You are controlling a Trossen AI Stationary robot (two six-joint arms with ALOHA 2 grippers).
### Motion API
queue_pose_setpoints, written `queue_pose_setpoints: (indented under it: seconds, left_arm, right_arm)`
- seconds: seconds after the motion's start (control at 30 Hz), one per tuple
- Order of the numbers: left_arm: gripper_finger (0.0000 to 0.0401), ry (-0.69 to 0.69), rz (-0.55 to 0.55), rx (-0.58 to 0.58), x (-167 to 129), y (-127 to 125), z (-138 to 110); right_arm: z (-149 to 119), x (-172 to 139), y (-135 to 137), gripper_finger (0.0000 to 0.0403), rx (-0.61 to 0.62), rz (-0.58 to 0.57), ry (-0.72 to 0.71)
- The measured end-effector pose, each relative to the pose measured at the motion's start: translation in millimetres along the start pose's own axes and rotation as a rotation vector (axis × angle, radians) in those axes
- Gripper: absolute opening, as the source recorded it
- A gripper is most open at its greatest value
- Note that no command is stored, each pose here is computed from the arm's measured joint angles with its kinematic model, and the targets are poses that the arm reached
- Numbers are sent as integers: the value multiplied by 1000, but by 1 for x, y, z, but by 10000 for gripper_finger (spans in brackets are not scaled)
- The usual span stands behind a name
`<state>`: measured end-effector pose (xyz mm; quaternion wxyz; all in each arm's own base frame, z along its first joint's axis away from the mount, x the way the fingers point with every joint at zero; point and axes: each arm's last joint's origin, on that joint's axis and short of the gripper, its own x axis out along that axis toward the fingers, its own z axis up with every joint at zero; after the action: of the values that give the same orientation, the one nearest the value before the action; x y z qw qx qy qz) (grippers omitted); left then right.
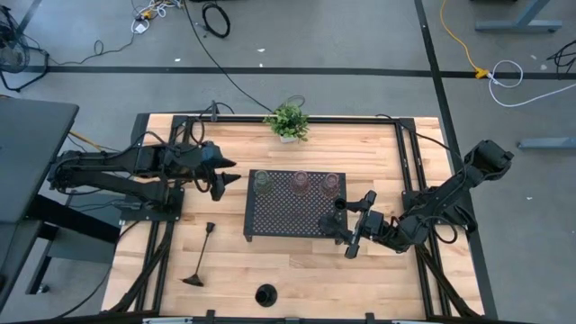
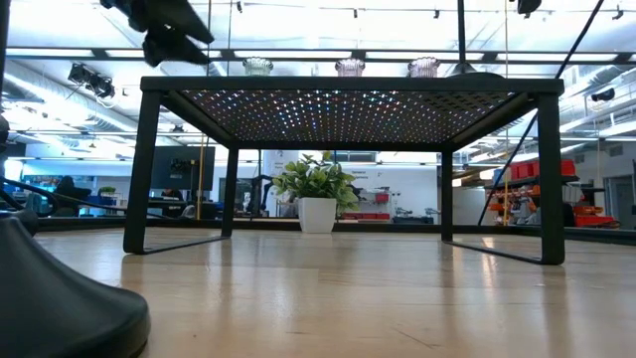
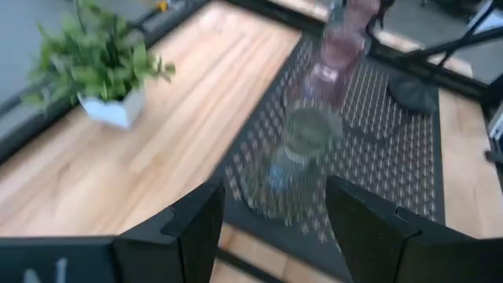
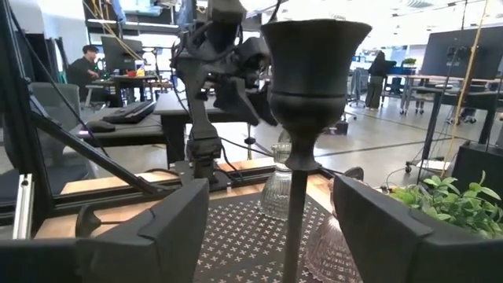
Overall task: Pick & Place candle stick holders
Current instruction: Put the left black candle holder on the shelf aligned with the other black candle holder
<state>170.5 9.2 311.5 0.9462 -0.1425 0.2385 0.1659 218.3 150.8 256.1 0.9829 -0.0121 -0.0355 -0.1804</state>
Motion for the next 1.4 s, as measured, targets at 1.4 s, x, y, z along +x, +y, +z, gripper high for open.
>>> queue_pose_setpoints:
  seconds: [1.4]
  left_arm:
    - [188,862,281,-475,-7,-112,-144]
  right_arm:
    - [1,-14,5,272,-26,-75,18]
